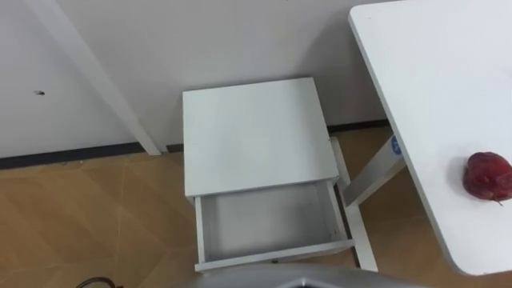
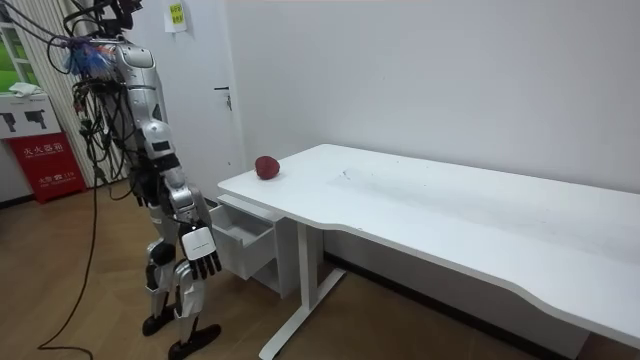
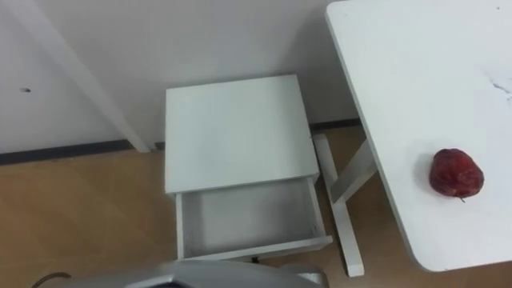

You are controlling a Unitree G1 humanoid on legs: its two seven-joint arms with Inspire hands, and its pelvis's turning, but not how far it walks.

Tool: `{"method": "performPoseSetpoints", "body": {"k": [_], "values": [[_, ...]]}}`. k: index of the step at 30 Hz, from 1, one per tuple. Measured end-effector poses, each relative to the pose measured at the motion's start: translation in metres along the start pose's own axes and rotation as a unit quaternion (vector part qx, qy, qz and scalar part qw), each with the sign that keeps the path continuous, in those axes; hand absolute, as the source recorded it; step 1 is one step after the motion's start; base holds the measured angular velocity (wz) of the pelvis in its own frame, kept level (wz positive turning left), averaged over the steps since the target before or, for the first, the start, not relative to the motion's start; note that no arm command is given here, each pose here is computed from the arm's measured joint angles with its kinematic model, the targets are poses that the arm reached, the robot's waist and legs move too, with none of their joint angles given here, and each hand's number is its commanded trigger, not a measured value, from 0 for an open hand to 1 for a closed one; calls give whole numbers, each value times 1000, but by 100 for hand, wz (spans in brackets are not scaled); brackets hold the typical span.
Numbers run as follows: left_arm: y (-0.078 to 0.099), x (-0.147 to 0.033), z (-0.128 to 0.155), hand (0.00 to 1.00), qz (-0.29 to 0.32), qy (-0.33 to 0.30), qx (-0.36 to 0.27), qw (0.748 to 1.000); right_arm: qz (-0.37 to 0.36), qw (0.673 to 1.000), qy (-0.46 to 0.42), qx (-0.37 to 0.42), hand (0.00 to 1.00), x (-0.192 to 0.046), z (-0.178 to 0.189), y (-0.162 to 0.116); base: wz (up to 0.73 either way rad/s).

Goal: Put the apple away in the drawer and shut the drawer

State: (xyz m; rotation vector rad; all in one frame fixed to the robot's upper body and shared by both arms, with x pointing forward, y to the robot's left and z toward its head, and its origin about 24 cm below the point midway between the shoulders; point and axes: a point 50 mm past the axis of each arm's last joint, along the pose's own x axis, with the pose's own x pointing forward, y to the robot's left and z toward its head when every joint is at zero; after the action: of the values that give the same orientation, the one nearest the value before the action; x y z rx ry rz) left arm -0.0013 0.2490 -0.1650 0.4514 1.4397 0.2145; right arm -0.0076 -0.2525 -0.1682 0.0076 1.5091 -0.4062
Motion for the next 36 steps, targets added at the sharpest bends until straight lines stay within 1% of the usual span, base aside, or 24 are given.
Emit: {"method": "performPoseSetpoints", "body": {"k": [2,4,5,7,8,10,11,13,14,16,19,23,26,28,30,32,34,36], "values": [[1,0,0,0,6,-1,0,1000,-9,999,-1,41,0,0,1,-1,0],[1,0,-1,0,8,0,0,1000,-24,990,-5,138,0,0,1,-3,0],[0,0,-2,0,8,2,-1,1000,-29,986,-5,163,0,0,0,-3,0],[0,0,-5,0,8,8,-4,1000,-47,967,-4,251,0,0,-1,-7,0],[0,0,-5,0,9,8,-7,1000,-53,961,-4,271,0,-1,-1,-9,0],[3,-1,-10,0,20,15,-24,999,-79,924,-7,374,0,-1,0,-17,-2],[4,-1,-10,0,26,17,-30,999,-86,913,-10,398,0,-2,1,-20,-4],[9,-1,-14,0,49,18,-50,997,-118,867,-24,484,0,-4,1,-33,-6],[10,-1,-15,0,55,18,-54,997,-125,855,-28,503,0,-4,2,-36,-10],[13,-1,-16,0,68,17,-63,996,-149,816,-33,557,0,-6,1,-44,-11],[14,-1,-12,0,71,8,-74,995,-169,791,-33,588,0,-8,6,-49,-17],[15,-1,-9,0,72,0,-75,995,-191,771,-43,607,0,-11,13,-56,-12],[15,-1,-10,0,72,-6,-75,995,-203,758,-60,617,0,-16,25,-62,-3],[14,-2,-16,0,71,-2,-90,993,-216,742,-102,626,0,-24,45,-72,-18],[16,-2,-18,0,73,0,-99,992,-229,727,-130,634,0,-31,56,-78,-3],[18,-2,-19,0,74,-2,-106,992,-240,723,-147,630,0,-35,65,-80,2],[16,-3,-23,0,65,-1,-102,993,-240,718,-183,628,0,-46,86,-83,-10],[18,-3,-23,0,66,-3,-99,993,-245,706,-210,631,0,-54,97,-87,-3]]}}
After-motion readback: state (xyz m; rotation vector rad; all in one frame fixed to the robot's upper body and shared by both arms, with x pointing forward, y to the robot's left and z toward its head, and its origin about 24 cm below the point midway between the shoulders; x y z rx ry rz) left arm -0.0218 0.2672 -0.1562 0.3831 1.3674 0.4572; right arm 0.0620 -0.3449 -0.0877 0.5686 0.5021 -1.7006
